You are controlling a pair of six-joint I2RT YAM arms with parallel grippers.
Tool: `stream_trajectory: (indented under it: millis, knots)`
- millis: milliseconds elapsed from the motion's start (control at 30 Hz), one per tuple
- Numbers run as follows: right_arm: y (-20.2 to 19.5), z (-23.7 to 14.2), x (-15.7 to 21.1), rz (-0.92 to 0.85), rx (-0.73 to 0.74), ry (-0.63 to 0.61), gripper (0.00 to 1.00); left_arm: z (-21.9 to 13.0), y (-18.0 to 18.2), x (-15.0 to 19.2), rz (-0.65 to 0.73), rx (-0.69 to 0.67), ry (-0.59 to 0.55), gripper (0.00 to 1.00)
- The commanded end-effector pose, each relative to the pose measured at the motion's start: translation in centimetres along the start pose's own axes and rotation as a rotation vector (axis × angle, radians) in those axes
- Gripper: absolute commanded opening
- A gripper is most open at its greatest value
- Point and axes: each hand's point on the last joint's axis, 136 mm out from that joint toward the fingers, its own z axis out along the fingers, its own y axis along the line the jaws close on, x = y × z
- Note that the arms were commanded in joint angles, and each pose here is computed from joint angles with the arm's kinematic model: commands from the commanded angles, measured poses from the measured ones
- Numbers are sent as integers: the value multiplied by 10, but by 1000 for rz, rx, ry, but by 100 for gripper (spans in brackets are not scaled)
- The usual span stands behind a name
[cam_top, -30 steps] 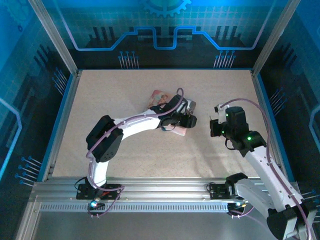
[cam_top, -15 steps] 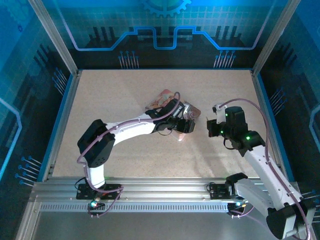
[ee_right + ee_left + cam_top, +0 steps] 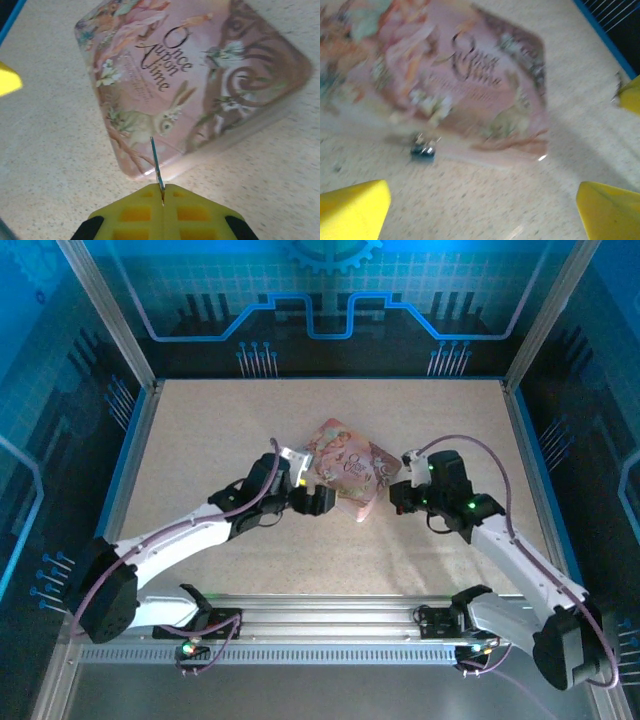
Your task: Unlock the padlock with the key
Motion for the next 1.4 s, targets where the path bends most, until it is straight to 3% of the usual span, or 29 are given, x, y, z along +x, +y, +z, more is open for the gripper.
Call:
stream_trajectory:
  millis: [0,167,500,700,1000,1367]
  knots:
    - [23,15,-11,5,-90,-21,0,-2,16,5,3,7,-37,97]
    - [37,42,-16,30,-150,18,0,9,30,17,-83,100,-13,95]
    - [40,80,-20,85,-197,54,0,50,48,28,-92,156,0,85]
    - [31,88,-14,88,-164,77,0,68,54,31,-57,172,-21,77]
    - [22,92,-9,83,-126,95,0,90,58,35,-35,186,-1,74]
    - [16,97,-2,80,-107,117,0,100,54,34,-52,226,6,65]
